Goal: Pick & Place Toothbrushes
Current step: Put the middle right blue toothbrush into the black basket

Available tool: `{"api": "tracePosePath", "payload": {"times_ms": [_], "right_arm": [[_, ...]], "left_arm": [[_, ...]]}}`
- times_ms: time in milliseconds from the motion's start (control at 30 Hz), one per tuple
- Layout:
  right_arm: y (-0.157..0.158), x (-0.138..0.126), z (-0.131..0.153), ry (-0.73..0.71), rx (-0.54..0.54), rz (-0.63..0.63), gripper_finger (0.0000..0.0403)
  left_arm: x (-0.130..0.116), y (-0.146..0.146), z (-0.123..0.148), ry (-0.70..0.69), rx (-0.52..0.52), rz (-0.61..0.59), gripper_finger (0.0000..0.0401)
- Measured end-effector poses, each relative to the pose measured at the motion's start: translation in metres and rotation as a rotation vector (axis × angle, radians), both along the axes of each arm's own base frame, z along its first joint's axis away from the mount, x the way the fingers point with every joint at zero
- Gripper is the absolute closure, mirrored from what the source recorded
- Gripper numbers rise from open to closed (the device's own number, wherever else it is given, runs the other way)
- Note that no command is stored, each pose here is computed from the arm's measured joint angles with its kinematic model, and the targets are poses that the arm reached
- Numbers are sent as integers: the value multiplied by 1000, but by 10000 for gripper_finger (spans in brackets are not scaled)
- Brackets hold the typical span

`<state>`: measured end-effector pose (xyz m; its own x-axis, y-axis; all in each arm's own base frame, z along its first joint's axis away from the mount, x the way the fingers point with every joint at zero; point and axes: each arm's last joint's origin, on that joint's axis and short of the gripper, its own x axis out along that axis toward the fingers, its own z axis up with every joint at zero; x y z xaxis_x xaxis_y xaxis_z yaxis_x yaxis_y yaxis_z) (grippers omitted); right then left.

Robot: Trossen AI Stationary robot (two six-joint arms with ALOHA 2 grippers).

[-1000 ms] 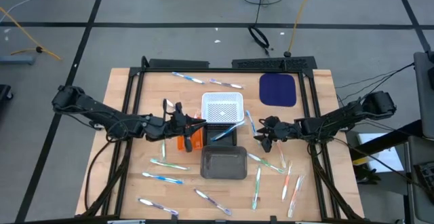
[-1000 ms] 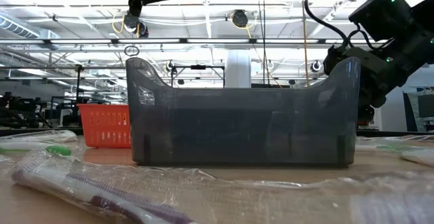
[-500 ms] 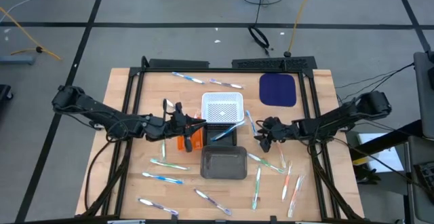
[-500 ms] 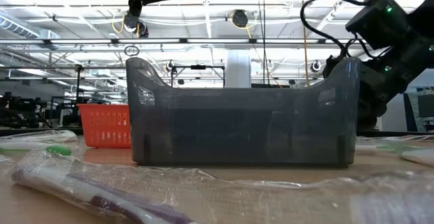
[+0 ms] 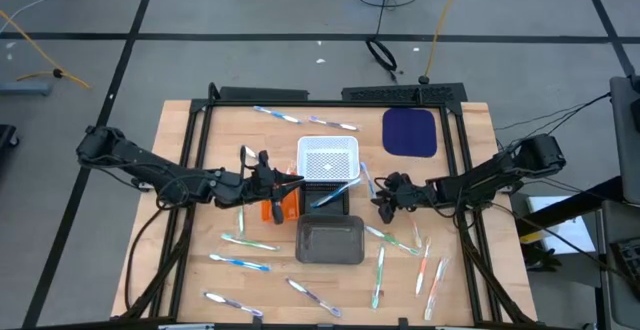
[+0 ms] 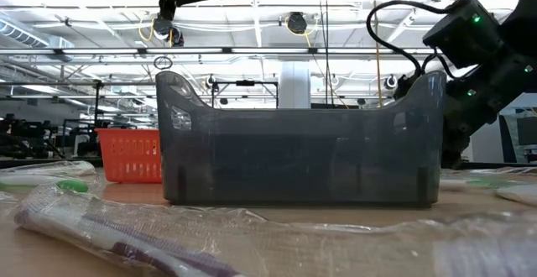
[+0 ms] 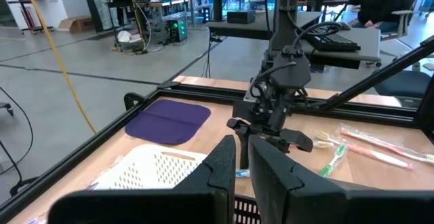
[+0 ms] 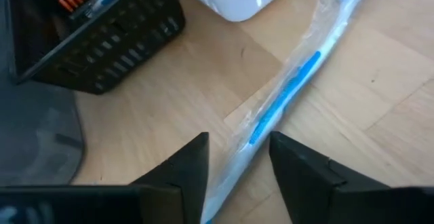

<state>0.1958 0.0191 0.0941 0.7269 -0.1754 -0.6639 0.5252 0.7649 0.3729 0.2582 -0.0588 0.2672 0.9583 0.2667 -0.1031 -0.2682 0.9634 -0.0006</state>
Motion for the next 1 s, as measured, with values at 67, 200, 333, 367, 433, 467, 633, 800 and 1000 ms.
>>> {"api": "tracePosePath", "payload": {"times_ms": [67, 200, 333, 367, 433, 467, 633, 800, 1000], "right_arm": [[0, -1, -2, 12, 13, -18, 282], [-1, -2, -4, 31, 33, -46, 359], [0, -2, -5, 37, 47, -46, 388], [0, -2, -5, 36, 45, -53, 389], [-1, -2, -5, 36, 38, -60, 394], [-1, -2, -4, 32, 33, -66, 395], [-2, -4, 0, 14, -6, -87, 395], [-5, -8, 10, -8, -73, -108, 400], [-8, -14, 30, -85, -130, -134, 397]], "left_arm": [[0, 0, 0, 0, 0, 0, 359], [0, 0, 0, 2, 6, -1, 359], [0, 0, 0, 2, 6, -1, 359], [0, 0, 0, 2, 7, -1, 359], [0, 0, 0, 2, 6, -1, 359], [0, 0, 0, 2, 6, -1, 359], [0, 0, 0, 2, 6, -1, 359], [0, 0, 0, 2, 5, -1, 359], [0, 0, 0, 1, 3, 0, 359]]}}
